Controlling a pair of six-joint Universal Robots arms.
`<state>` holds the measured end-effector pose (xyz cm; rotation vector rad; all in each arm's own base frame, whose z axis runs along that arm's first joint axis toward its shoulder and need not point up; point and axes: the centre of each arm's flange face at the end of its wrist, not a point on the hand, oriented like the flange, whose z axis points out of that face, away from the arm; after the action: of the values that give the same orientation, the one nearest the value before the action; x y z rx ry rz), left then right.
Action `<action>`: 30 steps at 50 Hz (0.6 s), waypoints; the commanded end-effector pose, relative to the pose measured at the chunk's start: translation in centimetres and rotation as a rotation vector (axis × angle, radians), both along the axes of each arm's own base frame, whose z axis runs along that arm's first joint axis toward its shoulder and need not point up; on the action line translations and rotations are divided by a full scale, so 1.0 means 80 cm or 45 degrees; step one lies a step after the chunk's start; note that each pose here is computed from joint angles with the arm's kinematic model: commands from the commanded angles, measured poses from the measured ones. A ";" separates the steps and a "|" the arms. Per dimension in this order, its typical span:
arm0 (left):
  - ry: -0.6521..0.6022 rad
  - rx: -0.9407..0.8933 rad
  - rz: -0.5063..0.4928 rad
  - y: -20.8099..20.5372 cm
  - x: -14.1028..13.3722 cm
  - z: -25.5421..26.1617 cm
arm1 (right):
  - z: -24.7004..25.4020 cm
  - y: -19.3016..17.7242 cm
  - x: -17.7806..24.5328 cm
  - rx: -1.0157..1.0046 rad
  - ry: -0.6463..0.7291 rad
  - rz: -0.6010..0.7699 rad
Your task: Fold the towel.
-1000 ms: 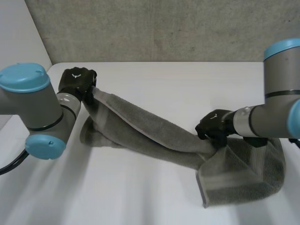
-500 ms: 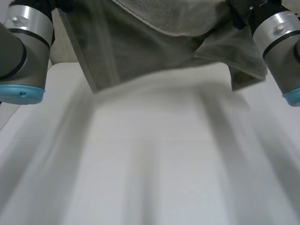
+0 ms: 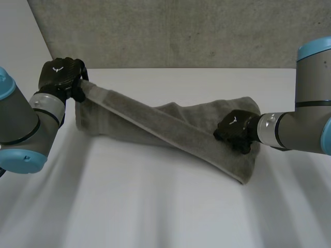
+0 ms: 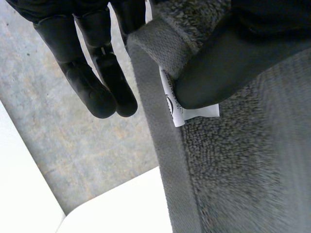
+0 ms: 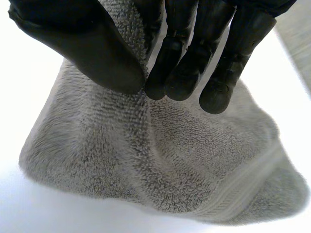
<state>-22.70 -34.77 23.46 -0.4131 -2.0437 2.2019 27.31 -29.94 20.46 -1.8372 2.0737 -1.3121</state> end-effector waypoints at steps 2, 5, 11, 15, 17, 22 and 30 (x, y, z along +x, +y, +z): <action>-0.005 0.022 0.004 -0.001 0.001 -0.009 | -0.036 -0.007 0.007 0.084 0.022 0.008; -0.013 0.036 0.000 -0.004 -0.001 -0.017 | -0.051 -0.020 0.014 -0.001 -0.003 0.001; -0.009 0.027 0.019 -0.018 -0.004 -0.022 | -0.054 -0.052 0.022 -0.173 -0.218 -0.177; -0.004 0.014 0.029 -0.026 -0.004 -0.021 | -0.029 -0.058 0.021 -0.262 -0.350 -0.251; 0.004 -0.004 0.078 -0.035 0.002 -0.018 | 0.000 -0.058 0.015 -0.348 -0.451 -0.290; 0.011 -0.010 0.206 -0.045 0.016 -0.018 | 0.011 -0.044 0.008 -0.350 -0.479 -0.311; 0.000 0.023 0.217 -0.042 0.019 -0.029 | -0.003 0.008 -0.008 -0.211 -0.445 -0.343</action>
<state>-21.28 -38.38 21.79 -0.2407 -2.1464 2.2932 27.60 -32.30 21.07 -1.2900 2.0568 -1.8787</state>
